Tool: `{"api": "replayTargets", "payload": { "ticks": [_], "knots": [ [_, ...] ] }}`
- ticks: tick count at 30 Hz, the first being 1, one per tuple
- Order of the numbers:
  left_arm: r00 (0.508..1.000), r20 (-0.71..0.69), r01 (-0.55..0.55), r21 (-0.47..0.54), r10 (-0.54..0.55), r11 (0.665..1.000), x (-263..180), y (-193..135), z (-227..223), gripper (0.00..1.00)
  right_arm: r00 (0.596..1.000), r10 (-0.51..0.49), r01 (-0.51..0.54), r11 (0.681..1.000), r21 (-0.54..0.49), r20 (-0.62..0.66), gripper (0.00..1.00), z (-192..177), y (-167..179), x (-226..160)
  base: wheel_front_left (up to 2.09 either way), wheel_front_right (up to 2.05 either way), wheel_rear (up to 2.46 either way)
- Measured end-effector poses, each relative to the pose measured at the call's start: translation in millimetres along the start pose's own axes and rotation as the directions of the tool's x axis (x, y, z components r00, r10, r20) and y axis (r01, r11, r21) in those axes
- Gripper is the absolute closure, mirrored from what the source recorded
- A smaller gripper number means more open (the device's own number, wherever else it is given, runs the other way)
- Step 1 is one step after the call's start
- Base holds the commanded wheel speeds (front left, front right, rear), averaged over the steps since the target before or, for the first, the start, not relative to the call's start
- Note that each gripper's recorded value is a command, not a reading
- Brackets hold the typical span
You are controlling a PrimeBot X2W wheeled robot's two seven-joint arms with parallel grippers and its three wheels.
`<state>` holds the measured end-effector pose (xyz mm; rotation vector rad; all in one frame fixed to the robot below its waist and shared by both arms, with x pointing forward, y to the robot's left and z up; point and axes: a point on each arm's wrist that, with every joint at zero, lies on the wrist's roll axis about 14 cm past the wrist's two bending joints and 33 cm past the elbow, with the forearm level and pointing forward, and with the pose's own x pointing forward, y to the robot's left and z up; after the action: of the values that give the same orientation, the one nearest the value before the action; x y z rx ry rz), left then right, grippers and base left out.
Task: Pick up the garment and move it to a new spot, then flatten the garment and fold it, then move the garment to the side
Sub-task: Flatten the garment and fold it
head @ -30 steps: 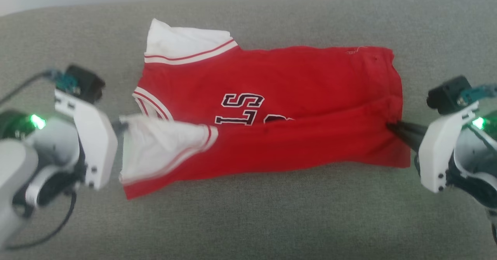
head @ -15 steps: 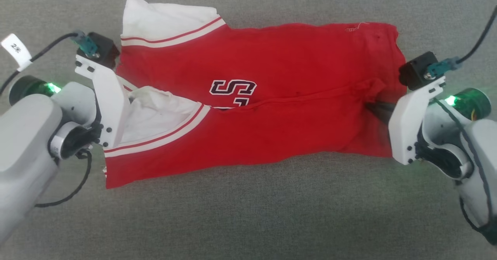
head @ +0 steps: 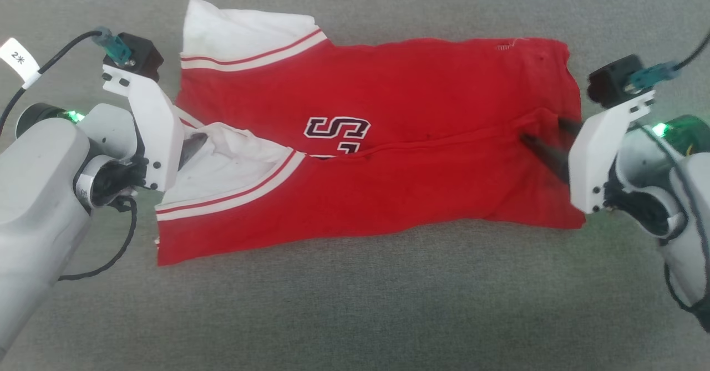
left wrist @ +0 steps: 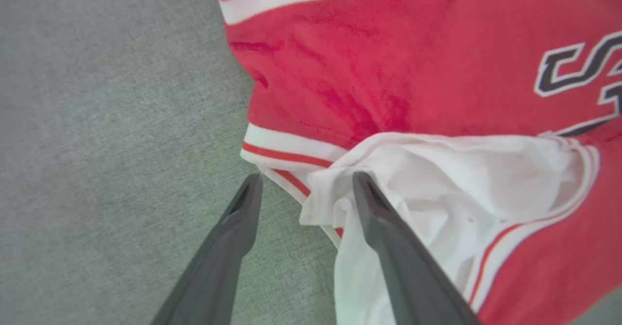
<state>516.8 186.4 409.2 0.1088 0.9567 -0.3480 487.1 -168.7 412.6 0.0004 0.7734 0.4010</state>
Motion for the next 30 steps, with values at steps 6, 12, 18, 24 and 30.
{"api": "replayTargets", "payload": {
  "ticks": [6, 12, 18, 24, 30],
  "knots": [
    [0.998, 0.062, -0.016, 0.011, 0.015, 1.000, -26.6, 0.0, 11.9, 0.00, 0.988, -0.027, 0.029, 1.000, -0.010, 0.154, 0.00, 32.2, -5.6, -15.2, 0.00, 0.00, 0.00],
    [0.997, 0.073, -0.035, 0.014, 0.034, 0.999, -50.9, -1.8, 1.0, 0.00, 0.942, -0.063, 0.077, 0.997, -0.029, 0.329, 0.00, 62.4, -7.9, -33.2, 0.00, 0.00, 0.00],
    [0.999, 0.038, -0.029, -0.022, 0.030, 0.999, -66.2, -12.9, -23.0, 0.00, 0.823, -0.124, 0.156, 0.988, -0.011, 0.555, 0.00, 101.2, -14.3, -62.7, 0.00, 0.00, 0.00],
    [0.999, -0.027, -0.029, -0.065, 0.028, 0.997, -69.6, -22.9, -50.9, 0.00, 0.706, -0.212, 0.245, 0.968, 0.047, 0.675, 0.00, 112.6, -25.8, -92.8, 0.00, 0.00, 0.00],
    [0.995, -0.097, -0.044, -0.151, 0.029, 0.988, -60.9, -24.7, -73.6, 0.00, 0.669, -0.274, 0.286, 0.953, 0.102, 0.691, 0.00, 99.2, -25.5, -107.1, 0.00, 0.00, 0.00]
  ]
}}
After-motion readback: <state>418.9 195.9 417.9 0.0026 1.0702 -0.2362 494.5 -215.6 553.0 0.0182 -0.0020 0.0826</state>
